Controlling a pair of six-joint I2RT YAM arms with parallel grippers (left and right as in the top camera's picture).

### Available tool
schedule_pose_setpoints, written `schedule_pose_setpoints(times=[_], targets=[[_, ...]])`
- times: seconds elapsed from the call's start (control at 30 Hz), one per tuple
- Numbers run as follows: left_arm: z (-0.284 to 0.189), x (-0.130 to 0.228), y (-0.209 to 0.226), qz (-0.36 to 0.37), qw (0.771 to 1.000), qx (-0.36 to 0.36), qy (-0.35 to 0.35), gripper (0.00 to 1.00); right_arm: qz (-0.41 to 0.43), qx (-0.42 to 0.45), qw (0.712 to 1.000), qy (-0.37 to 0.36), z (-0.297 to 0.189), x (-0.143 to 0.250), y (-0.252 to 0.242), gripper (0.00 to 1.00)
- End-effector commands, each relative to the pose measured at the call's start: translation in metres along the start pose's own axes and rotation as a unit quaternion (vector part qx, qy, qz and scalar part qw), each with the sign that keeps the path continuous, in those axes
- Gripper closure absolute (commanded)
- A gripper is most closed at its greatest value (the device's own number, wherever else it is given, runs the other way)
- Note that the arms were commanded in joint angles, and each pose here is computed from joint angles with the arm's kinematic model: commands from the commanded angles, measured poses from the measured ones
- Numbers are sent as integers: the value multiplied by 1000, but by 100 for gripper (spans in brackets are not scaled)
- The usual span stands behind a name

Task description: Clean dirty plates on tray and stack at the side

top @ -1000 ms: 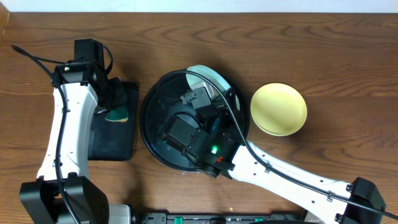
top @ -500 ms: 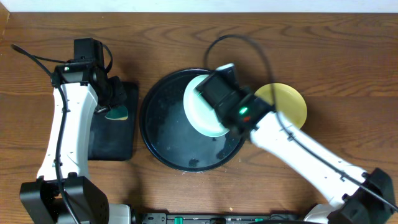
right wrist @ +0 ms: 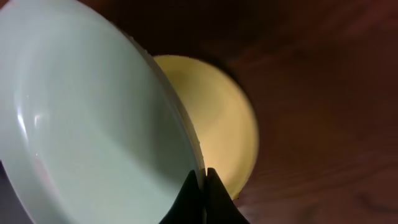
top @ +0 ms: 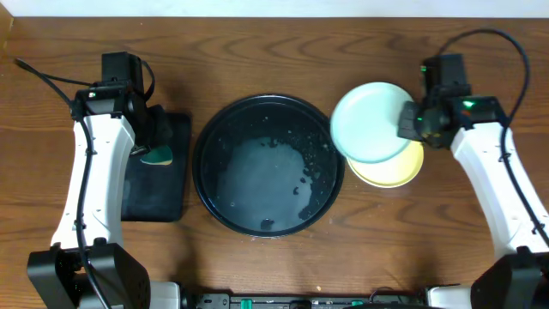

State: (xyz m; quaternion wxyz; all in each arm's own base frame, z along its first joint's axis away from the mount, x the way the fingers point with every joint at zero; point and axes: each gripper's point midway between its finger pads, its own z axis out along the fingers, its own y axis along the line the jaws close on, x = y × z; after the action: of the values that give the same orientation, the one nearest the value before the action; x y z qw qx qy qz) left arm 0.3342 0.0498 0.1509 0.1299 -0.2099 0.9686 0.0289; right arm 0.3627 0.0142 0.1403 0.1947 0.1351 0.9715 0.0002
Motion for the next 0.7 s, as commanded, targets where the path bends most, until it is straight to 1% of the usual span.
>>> schedule_pose_setpoints(times=[0.0,0.1,0.23,0.3,0.33,0.37,0.4,0.43,0.47,0.53,0.63,0.67], targets=[[0,-6,4,25,1000,-10,-9,93,15,-2,1000,16,21,13,-24,99],[4,-9,3,38,999,-11,-11,93,19,-21,999,16,39,21,-28,99],[13,-14,14,49,997,-49,-13,93,20,-25,999,15,57,33,-29,98],[18,-16,16,61,996,-58,-12,92,19,-25,999,17,60,37,-30,82],[21,-17,15,69,996,-59,-9,93,19,-24,999,18,60,37,-30,71],[23,-18,15,69,996,-59,-9,93,18,-24,999,18,60,37,-30,63],[25,-18,15,72,996,-59,-8,92,18,-25,999,17,59,36,-30,57],[29,-19,15,76,995,-60,-5,93,18,-29,999,15,58,34,-28,47],[31,-20,17,80,995,-61,-4,93,14,-36,999,15,56,32,-25,41],[36,-22,19,91,994,-62,-1,92,4,-56,998,14,50,28,-18,31],[47,-21,23,93,994,-64,13,92,2,-61,998,13,39,20,-15,25],[52,-20,24,92,993,-65,22,93,-4,-61,998,12,34,16,-14,22]])
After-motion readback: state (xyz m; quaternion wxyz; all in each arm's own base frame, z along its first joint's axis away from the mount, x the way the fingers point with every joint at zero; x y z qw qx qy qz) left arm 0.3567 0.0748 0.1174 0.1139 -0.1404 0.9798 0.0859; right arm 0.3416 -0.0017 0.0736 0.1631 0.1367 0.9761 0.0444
